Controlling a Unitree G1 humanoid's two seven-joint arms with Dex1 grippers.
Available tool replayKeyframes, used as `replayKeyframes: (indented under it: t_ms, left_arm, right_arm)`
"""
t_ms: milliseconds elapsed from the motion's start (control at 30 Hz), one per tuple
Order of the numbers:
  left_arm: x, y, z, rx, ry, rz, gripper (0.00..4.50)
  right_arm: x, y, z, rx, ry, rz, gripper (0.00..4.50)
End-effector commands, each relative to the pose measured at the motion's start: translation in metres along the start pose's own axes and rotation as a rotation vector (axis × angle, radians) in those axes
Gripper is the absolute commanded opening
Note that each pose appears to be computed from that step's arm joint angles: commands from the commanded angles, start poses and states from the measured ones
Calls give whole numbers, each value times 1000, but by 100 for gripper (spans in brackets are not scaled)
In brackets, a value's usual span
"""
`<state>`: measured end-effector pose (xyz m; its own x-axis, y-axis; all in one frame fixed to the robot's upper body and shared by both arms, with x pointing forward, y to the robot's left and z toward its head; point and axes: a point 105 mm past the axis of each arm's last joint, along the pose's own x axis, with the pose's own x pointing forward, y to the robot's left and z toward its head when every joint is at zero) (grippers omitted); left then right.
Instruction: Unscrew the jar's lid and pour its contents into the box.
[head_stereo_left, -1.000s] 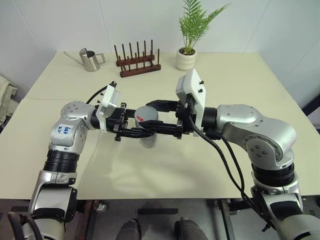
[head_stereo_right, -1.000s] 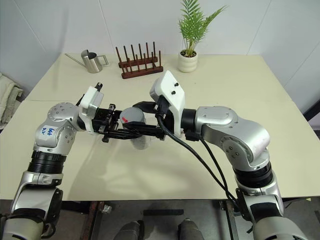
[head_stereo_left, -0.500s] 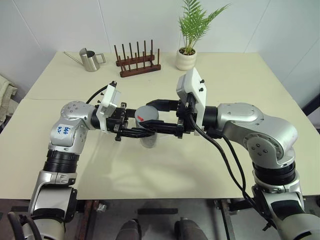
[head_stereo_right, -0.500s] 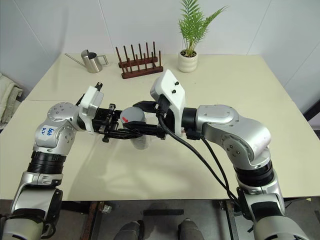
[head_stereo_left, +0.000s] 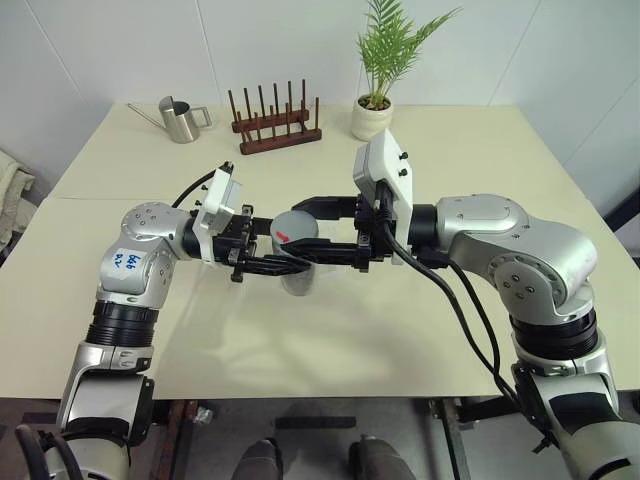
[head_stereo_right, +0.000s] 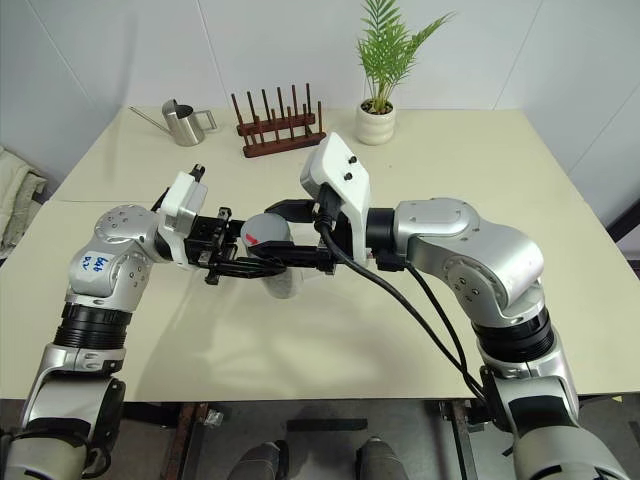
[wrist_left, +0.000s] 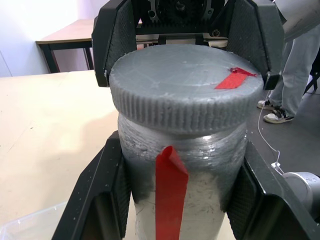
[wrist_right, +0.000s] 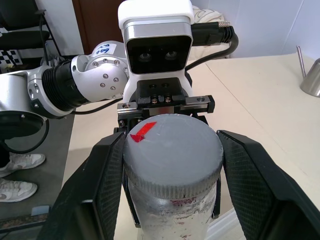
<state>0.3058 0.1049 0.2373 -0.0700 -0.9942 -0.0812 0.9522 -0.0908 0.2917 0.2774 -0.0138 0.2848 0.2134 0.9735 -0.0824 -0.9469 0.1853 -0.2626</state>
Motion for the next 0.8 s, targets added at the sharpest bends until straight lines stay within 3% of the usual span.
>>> replayKeyframes:
  t_ms: [33, 500, 800]
  left_arm:
    - [10, -22, -15, -44, 44, -127, 204]
    - [12, -26, -15, -58, 34, -137, 204]
    - [11, -30, -9, -70, 7, -188, 204]
  right_arm:
    - [-33, -39, 53, -204, -135, -259, 265]
    - [-43, -50, 66, -242, -163, -294, 265]
    - [-40, -41, 72, -203, -231, -207, 265]
